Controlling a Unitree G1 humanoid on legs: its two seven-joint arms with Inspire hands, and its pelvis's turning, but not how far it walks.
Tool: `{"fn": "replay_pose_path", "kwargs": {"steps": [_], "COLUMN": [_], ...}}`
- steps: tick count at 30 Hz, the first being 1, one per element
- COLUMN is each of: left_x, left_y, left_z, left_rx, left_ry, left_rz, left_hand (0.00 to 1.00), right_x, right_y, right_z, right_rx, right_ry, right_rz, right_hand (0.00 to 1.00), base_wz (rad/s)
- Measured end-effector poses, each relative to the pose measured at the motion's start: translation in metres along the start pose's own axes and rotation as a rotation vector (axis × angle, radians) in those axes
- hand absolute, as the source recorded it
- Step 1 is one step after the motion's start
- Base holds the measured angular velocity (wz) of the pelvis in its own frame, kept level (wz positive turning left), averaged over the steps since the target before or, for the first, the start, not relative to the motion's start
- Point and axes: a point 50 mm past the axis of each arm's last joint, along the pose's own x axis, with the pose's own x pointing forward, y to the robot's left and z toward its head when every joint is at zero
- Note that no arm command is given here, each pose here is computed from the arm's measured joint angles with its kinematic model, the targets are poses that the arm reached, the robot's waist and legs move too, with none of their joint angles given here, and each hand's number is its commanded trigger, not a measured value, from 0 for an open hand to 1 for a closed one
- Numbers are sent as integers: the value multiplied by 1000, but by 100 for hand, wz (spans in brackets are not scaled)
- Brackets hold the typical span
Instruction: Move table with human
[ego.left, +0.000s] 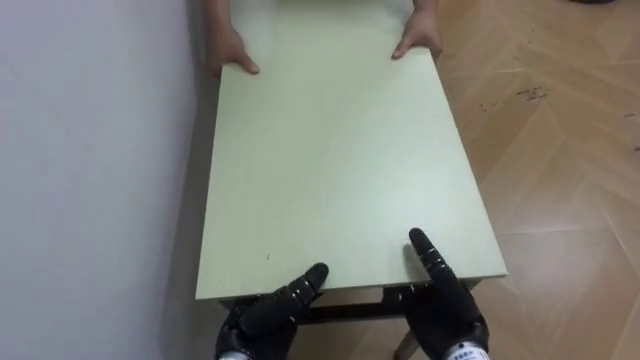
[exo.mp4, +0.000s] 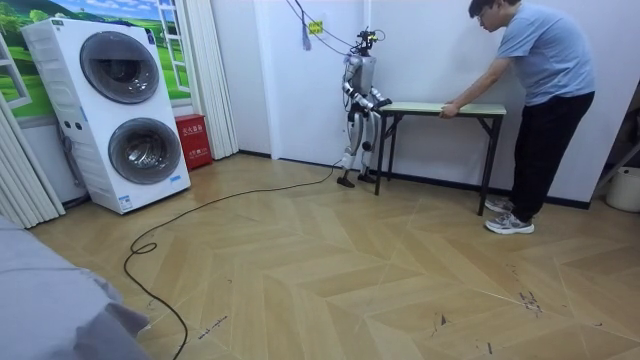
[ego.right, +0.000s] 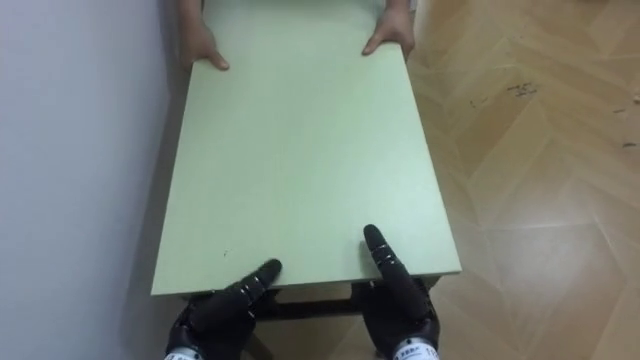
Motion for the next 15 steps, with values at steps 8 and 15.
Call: {"fn": "replay_pose_path", "kwargs": {"steps": [8, 15], "left_x": [7, 8], "left_y": [10, 22], "left_z": [-2, -1], "left_rx": [21, 9], "left_ry": [27, 42], "left_rz": [6, 13], "left_hand": [0, 0], "right_x": [-3, -2], "right_y": [-7, -4], "right_z": [-3, -2], "right_rx": [12, 31], "right_ry": [29, 38], "right_rz": [1, 94], "right_hand": [0, 0], "base_wz": [-6, 2]}}
